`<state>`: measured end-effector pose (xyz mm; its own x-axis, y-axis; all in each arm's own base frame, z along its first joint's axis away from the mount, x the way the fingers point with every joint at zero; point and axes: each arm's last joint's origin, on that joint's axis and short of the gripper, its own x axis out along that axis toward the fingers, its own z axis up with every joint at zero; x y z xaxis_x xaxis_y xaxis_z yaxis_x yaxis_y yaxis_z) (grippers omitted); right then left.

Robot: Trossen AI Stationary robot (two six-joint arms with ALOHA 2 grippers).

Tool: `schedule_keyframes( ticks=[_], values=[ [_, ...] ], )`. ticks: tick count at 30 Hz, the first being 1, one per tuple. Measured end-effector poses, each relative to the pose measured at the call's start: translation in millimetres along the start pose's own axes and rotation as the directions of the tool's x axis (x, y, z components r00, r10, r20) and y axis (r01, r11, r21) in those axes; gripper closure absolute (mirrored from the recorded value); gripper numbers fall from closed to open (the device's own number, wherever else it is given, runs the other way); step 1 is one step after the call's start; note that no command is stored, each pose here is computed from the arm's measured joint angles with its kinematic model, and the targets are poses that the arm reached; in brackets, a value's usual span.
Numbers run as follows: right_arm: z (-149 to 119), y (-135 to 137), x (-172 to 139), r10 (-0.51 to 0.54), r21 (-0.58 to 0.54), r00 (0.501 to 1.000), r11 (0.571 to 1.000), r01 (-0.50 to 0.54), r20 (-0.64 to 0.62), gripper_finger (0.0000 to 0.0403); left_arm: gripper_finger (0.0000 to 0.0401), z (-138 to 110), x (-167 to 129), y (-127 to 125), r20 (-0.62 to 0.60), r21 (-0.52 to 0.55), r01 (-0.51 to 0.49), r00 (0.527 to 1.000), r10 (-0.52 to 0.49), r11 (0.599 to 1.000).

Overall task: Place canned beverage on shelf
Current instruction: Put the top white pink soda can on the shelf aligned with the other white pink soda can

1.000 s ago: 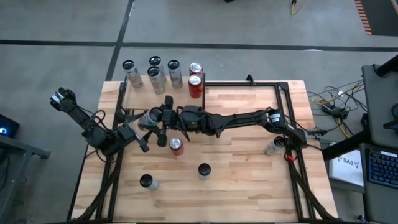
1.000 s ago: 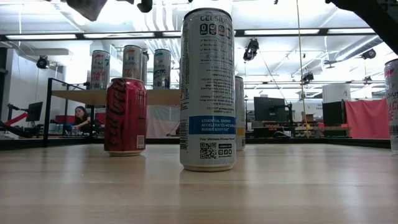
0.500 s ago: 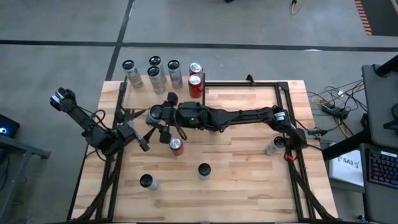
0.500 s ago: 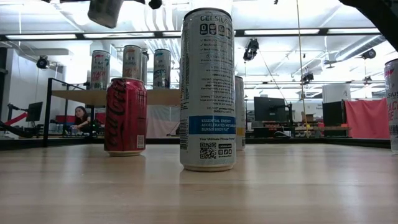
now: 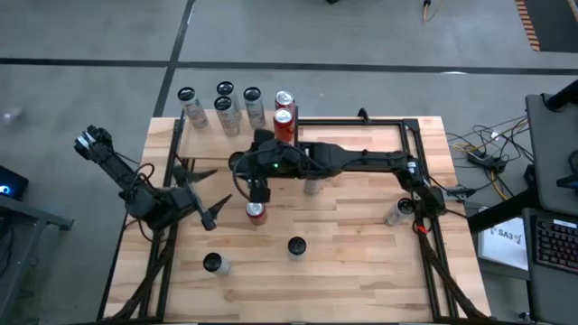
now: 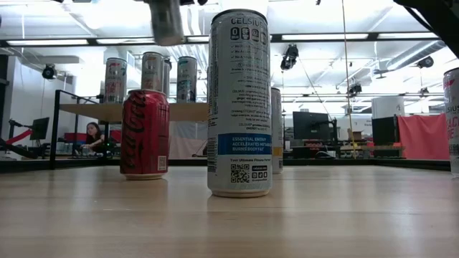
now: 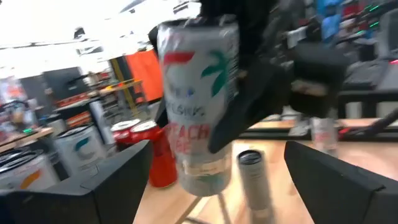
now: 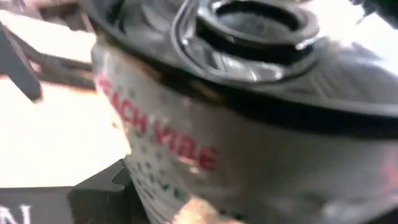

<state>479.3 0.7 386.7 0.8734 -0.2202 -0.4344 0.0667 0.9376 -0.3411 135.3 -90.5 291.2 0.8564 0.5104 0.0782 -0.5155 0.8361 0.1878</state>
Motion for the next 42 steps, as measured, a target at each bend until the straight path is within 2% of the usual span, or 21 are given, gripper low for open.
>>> schedule_keyframes(
  ticks=[4, 7, 12, 16, 34, 42],
  values=[
    [-5.3, -0.2, -4.6, 0.020, -0.008, 0.997, 1.000, -0.021, -0.081, 0.0169, 0.0053, 1.4, 0.3, -1.9, 0.041, -0.040, 0.079, 0.996, -0.078, 0.996],
    [-9.9, 1.0, -5.0, 0.032, -0.006, 0.991, 0.999, -0.033, -0.127, 0.0169, 0.0056, 2.9, 2.9, -2.1, 0.058, -0.076, 0.097, 0.994, -0.093, 0.992],
    [-12.1, 2.7, -1.9, 0.035, -0.008, 0.990, 0.999, -0.036, -0.137, 0.0169, 0.0058, 8.0, 12.0, -1.4, 0.095, -0.122, 0.097, 0.992, -0.086, 0.988],
    [-11.1, 3.4, -1.6, 0.034, -0.010, 0.991, 0.999, -0.035, -0.128, 0.0169, 0.0058, 10.1, 22.7, 0.8, 0.098, -0.137, 0.044, 0.995, -0.031, 0.990],
    [-11.3, 5.3, -0.3, 0.036, -0.014, 0.991, 0.999, -0.038, -0.127, 0.0169, 0.0058, 8.0, 55.7, 1.3, 0.144, -0.081, 0.061, 0.988, -0.049, 0.995],
    [-11.5, 6.3, 0.1, 0.038, -0.015, 0.991, 0.999, -0.040, -0.128, 0.0169, 0.0058, 3.7, 72.2, 3.9, 0.166, -0.078, 0.026, 0.986, -0.013, 0.997]
  ],
)
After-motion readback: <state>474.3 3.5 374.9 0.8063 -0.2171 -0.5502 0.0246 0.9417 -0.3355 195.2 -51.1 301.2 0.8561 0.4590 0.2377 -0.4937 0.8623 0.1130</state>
